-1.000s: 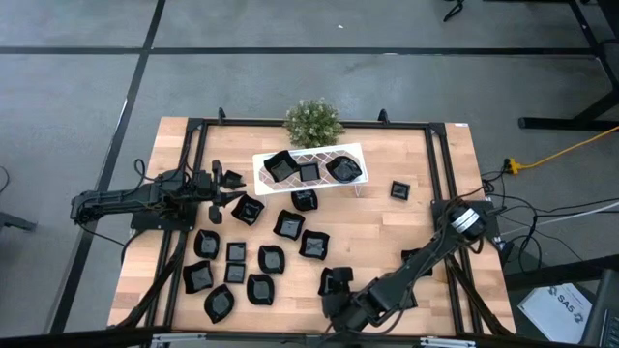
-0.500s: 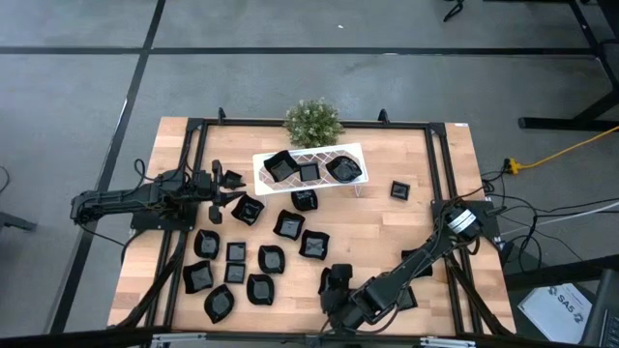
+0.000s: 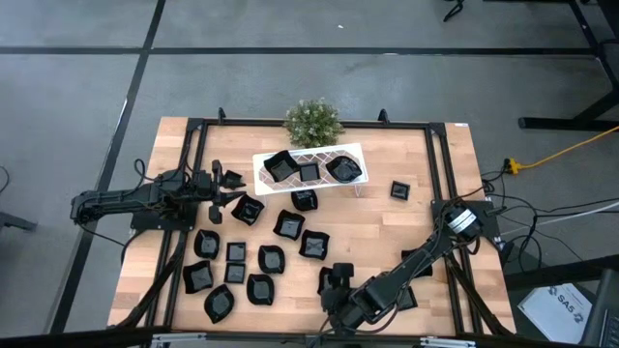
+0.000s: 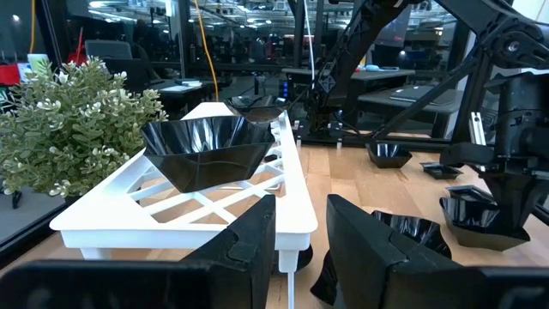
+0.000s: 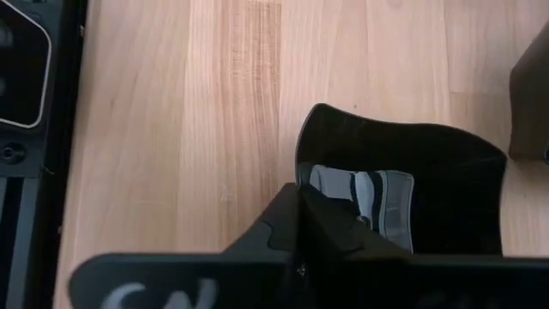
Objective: Pick & Place Mini shaped plates
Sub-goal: Stack the distorted square plate on top of the distorted square plate on the shelf
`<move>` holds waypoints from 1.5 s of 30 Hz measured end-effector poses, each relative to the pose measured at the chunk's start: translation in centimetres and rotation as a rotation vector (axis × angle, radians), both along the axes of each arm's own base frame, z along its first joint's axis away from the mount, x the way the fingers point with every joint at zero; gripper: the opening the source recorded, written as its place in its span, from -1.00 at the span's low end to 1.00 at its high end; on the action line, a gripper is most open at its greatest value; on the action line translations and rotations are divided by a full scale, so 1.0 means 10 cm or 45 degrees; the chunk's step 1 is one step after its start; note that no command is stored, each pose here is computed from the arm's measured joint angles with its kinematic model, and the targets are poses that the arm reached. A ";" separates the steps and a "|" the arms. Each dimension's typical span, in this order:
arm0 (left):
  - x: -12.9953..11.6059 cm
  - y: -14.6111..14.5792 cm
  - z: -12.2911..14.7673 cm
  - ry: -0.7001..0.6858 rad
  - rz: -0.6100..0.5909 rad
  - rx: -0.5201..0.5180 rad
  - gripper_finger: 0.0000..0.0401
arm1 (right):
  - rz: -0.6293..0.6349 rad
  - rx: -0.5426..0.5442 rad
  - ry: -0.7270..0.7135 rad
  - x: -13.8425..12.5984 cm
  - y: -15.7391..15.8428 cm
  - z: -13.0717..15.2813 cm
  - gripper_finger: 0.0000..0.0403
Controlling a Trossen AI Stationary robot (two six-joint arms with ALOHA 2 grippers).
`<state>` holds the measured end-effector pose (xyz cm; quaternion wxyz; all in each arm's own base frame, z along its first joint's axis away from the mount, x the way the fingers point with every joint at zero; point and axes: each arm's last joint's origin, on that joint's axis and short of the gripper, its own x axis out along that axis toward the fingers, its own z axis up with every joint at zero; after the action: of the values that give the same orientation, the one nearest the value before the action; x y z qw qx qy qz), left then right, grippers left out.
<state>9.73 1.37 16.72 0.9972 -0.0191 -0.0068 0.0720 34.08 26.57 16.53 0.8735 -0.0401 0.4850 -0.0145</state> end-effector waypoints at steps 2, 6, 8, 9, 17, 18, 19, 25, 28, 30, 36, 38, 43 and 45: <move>0.00 0.00 0.00 0.000 -0.001 0.000 -0.50 | 0.005 0.007 0.008 0.00 0.00 0.04 -0.93; 0.00 0.00 0.00 0.000 0.000 0.000 -0.50 | 0.036 0.025 -0.008 0.00 0.01 0.22 -0.98; 0.00 0.00 0.00 0.000 0.000 0.000 -0.50 | 0.046 0.030 -0.019 -0.01 0.00 0.32 -0.97; 0.00 0.00 0.00 0.000 -0.001 0.000 -0.50 | 0.049 0.032 -0.024 -0.01 0.00 0.36 -0.96; 0.00 0.00 0.00 -0.005 -0.001 0.001 -0.50 | 0.140 -0.009 -0.048 -0.02 -0.03 0.66 -0.98; 0.00 0.00 0.00 -0.005 0.000 0.001 -0.50 | 0.152 -0.015 -0.052 -0.01 -0.03 0.69 -0.98; 0.00 0.00 0.00 -0.006 0.000 0.001 -0.50 | 0.169 -0.022 -0.058 0.00 -0.03 0.74 -0.98; 0.00 0.00 0.00 -0.004 -0.001 0.001 -0.50 | 0.280 -0.106 -0.080 0.06 -0.08 0.98 -0.98; 0.00 0.00 0.00 -0.002 -0.001 0.000 -0.50 | 0.326 -0.160 -0.113 0.11 -0.12 1.12 -0.98; 0.00 0.00 0.00 -0.002 0.000 0.000 -0.50 | 0.362 -0.197 -0.106 0.12 -0.16 1.20 -0.98; 0.00 0.00 0.00 -0.002 -0.001 0.000 -0.50 | 0.456 -0.303 -0.085 0.18 -0.32 1.40 -0.98; 0.00 0.00 0.00 -0.002 0.000 0.000 -0.50 | 0.479 -0.334 -0.075 0.22 -0.38 1.45 -0.98; 0.00 0.00 0.00 -0.004 0.000 0.001 -0.50 | 0.502 -0.406 -0.037 0.31 -0.64 1.51 -0.98; 0.00 0.00 0.00 -0.005 0.000 0.001 -0.50 | 0.510 -0.430 -0.038 0.33 -0.76 1.57 -0.98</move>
<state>9.73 1.37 16.74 0.9972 -0.0190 -0.0085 0.0720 37.34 18.99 32.22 0.8469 -0.2803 0.4451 0.0776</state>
